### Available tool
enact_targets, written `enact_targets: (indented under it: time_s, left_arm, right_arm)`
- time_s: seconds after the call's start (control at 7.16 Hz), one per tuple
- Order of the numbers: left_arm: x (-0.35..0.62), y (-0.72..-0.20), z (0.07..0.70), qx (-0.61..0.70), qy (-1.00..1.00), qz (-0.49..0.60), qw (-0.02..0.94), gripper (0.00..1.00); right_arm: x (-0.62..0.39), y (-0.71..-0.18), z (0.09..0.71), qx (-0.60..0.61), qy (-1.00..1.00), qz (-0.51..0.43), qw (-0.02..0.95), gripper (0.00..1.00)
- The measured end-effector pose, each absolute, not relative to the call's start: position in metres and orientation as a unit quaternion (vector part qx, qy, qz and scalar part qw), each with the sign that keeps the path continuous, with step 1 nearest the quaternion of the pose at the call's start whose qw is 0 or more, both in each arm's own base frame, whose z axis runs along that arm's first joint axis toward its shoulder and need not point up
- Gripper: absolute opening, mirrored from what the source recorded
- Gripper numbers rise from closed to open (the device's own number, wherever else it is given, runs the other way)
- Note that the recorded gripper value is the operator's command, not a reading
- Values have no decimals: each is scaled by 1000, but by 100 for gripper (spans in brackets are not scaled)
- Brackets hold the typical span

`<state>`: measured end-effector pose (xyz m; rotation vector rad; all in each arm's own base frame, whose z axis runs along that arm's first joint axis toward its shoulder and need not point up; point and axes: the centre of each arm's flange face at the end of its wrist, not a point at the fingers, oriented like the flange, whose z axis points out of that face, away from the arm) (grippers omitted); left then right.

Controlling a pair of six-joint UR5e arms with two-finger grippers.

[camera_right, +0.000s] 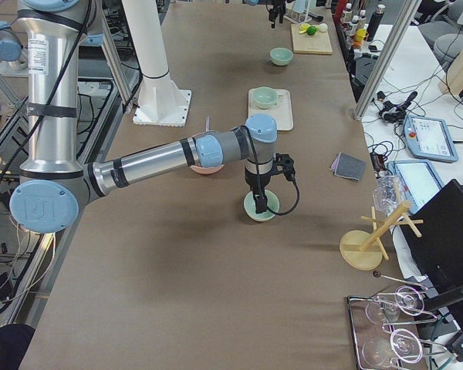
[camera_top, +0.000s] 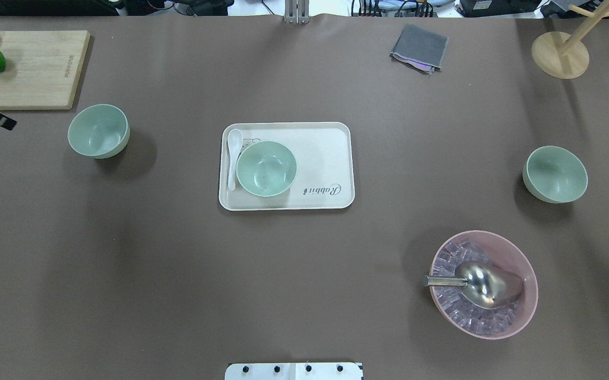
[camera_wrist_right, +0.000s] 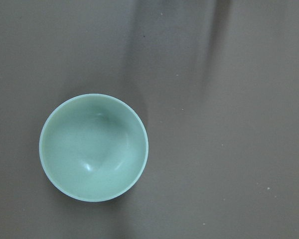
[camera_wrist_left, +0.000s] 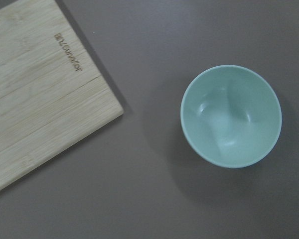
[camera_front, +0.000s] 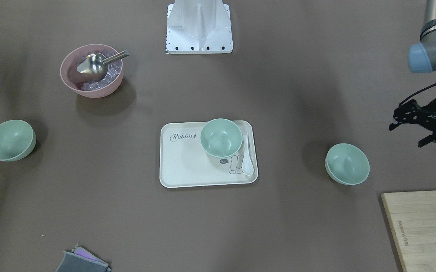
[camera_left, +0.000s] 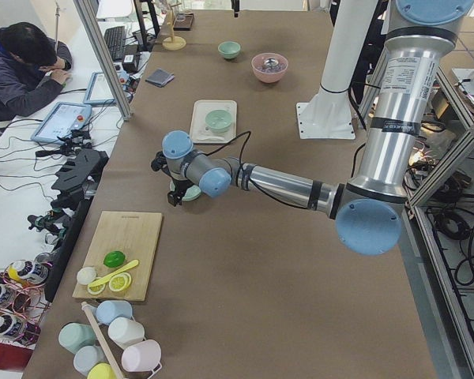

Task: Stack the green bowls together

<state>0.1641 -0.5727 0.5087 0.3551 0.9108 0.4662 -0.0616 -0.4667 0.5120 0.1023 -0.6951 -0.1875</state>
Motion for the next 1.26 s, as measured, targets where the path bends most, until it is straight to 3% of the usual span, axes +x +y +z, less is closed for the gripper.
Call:
enact_targets:
  time_s: [0.42, 0.7, 0.98, 1.26]
  left_arm:
    - [239, -587, 511, 161, 421, 184, 874, 95]
    - [261, -592, 516, 151, 416, 178, 879, 78]
    - [269, -599, 519, 147, 414, 178, 881, 41]
    - [273, -605, 521, 146, 412, 180, 881, 33]
  right_arm:
    - [-99, -482, 497, 35, -343, -72, 936, 100]
    - [-114, -489, 490, 33, -344, -70, 936, 100]
    - [-120, -494, 485, 34, -346, -69, 935, 100]
    - [-121, -496, 482, 36, -346, -69, 935, 100]
